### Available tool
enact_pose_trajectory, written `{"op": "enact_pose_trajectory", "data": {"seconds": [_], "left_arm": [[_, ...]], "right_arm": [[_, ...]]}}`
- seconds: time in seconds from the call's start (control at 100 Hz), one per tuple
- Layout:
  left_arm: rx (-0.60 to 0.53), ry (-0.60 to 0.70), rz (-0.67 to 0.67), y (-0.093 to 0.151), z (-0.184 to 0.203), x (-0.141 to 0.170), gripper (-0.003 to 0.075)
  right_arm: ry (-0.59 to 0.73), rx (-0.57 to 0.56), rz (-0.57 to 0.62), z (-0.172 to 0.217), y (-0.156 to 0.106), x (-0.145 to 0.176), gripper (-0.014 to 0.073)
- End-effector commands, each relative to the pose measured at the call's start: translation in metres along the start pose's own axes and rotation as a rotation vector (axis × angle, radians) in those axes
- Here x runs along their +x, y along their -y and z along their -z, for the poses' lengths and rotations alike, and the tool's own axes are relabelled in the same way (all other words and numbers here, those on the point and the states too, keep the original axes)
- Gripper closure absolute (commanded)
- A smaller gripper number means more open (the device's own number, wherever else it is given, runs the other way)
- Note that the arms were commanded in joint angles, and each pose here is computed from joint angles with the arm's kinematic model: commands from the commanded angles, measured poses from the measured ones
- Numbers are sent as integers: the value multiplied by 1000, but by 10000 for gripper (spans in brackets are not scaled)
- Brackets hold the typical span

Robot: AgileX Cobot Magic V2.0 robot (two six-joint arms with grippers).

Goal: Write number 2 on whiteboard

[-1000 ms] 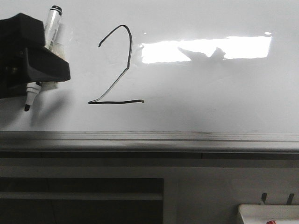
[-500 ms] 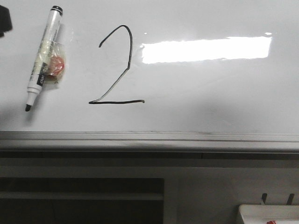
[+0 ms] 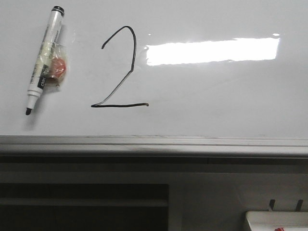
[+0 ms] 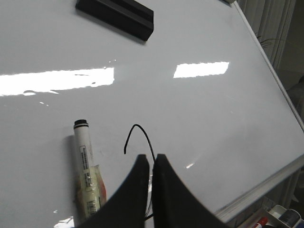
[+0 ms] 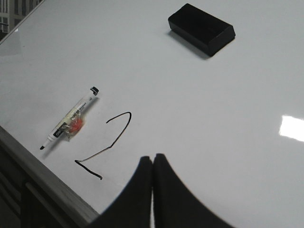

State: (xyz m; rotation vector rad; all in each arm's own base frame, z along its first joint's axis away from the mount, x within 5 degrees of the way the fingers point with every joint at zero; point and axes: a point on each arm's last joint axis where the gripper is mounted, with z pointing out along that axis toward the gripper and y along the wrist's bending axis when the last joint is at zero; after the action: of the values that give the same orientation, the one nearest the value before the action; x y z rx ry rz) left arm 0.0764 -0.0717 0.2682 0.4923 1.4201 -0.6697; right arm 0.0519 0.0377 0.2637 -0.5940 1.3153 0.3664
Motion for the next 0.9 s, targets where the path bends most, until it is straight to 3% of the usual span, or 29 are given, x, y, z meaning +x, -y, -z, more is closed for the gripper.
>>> {"op": "enact_pose_trajectory", "data": {"seconds": [0.0, 0.72, 0.89], "left_arm": [[-6, 131, -4, 0, -1, -18, 741], [-12, 108, -2, -1, 0, -9, 741], [-102, 93, -76, -11, 2, -5, 741]], "right_arm": [[36, 57, 9, 2, 5, -4, 656], [-2, 47, 12, 1, 2, 8, 656], [-2, 47, 12, 1, 2, 8, 656]]}}
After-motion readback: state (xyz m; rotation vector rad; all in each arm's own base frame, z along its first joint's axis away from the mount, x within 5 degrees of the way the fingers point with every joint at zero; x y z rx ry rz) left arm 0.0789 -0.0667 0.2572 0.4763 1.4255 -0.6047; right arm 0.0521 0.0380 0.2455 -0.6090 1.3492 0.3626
